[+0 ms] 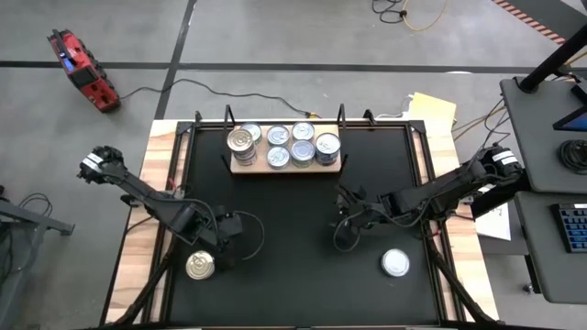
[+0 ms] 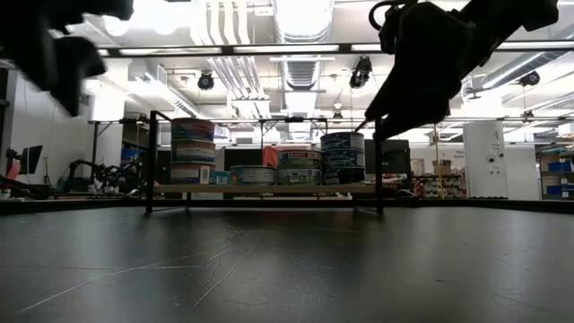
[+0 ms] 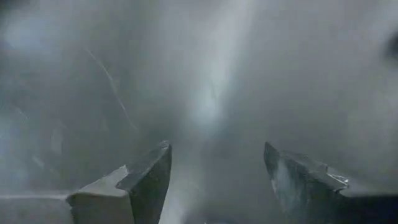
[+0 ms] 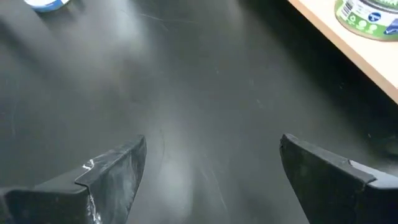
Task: Stack canned seafood by type on shelf
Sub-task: Stack the green tuna can on top of the other green tuna cans on the shelf
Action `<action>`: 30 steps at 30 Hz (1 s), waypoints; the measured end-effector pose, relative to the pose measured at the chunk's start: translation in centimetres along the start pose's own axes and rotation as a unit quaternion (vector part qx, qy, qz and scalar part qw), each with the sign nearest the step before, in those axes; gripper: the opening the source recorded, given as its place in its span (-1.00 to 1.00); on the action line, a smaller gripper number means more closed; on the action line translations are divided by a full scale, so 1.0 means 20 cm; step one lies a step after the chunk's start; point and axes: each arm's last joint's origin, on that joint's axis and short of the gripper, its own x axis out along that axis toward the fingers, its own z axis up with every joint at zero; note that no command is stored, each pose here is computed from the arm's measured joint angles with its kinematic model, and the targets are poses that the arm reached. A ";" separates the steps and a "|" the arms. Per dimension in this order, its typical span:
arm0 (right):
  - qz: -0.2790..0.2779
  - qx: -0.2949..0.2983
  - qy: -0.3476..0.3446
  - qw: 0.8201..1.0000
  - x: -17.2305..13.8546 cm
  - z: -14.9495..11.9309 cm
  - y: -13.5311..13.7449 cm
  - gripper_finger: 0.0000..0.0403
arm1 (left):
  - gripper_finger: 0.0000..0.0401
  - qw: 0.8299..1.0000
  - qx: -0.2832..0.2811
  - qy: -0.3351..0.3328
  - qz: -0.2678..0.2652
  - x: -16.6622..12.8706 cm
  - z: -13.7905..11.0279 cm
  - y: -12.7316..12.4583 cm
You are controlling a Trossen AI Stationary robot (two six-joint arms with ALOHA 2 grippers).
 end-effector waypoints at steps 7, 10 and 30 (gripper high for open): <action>0.003 -0.008 -0.006 1.000 0.00 0.01 0.00 0.76 | 0.14 0.990 -0.064 0.126 -0.023 0.07 -0.07 -0.05; 0.005 -0.007 -0.009 1.000 0.00 0.01 0.01 0.76 | 0.14 0.980 -0.082 0.179 -0.016 0.08 -0.11 -0.06; 0.132 0.053 0.069 0.987 0.00 -0.02 0.10 0.76 | 0.14 0.974 -0.079 0.193 0.090 0.10 -0.22 -0.06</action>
